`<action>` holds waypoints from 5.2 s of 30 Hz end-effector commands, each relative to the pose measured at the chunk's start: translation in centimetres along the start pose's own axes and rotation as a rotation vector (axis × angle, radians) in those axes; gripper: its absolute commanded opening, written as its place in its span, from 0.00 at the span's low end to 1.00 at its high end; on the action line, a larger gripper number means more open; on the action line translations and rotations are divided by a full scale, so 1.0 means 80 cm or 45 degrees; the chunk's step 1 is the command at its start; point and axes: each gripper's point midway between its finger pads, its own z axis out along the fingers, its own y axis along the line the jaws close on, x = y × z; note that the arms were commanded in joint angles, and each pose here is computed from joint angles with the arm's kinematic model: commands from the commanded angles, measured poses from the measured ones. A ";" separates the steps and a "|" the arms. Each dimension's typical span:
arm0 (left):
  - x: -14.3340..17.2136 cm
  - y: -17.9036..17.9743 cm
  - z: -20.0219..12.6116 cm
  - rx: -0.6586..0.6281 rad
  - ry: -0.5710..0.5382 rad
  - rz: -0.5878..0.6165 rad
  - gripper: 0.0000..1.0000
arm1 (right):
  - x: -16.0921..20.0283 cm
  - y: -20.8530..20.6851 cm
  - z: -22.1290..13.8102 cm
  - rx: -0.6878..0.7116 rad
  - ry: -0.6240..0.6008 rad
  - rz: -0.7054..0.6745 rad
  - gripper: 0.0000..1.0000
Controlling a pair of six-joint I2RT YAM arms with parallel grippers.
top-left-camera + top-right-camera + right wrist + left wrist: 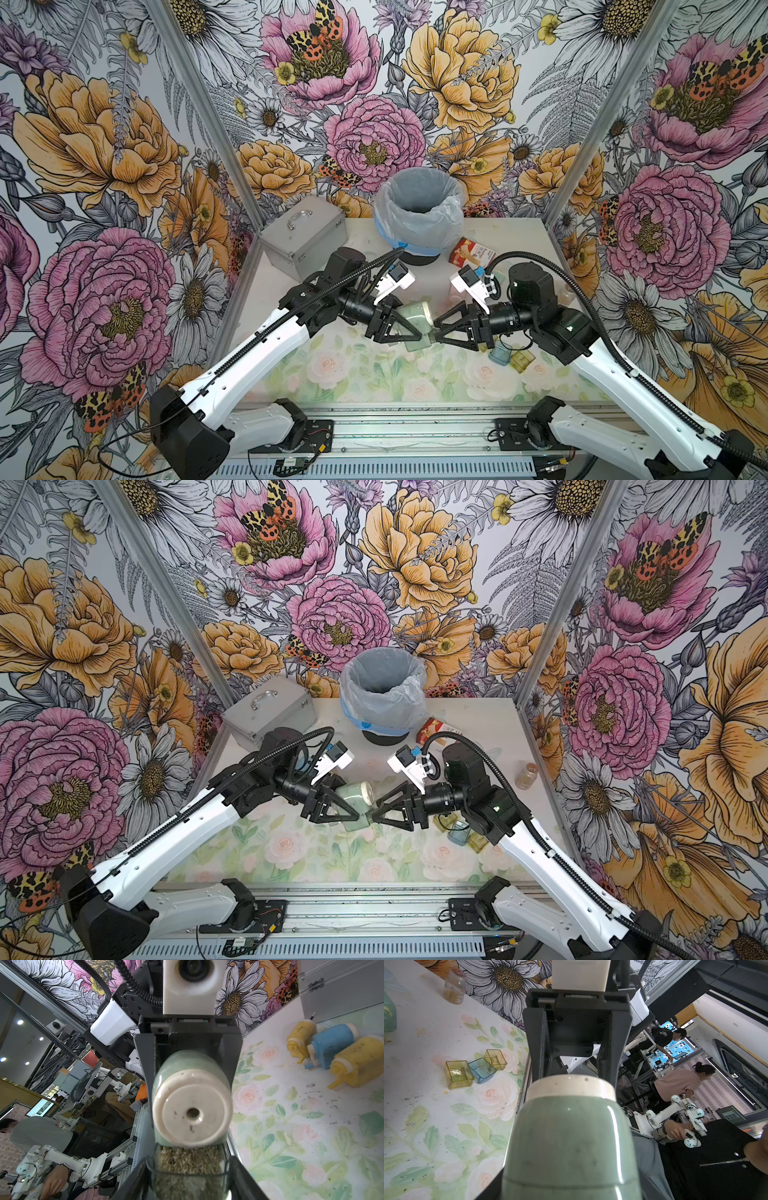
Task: Take out the pencil sharpener tray and clean the shavings
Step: Open the container of the pencil sharpener, then pour the shavings into the trash bin.
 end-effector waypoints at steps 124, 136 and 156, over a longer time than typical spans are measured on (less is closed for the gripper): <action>-0.011 0.190 -0.213 -1.772 -0.753 -0.115 0.00 | -0.361 -0.241 -0.030 0.438 -0.555 0.444 0.40; -0.013 0.209 -0.187 -1.777 -0.718 -0.129 0.00 | -0.386 -0.270 -0.044 0.395 -0.659 0.680 0.41; -0.033 0.239 -0.152 -1.810 -0.728 -0.093 0.00 | -0.392 -0.318 -0.069 0.310 -0.819 1.206 0.40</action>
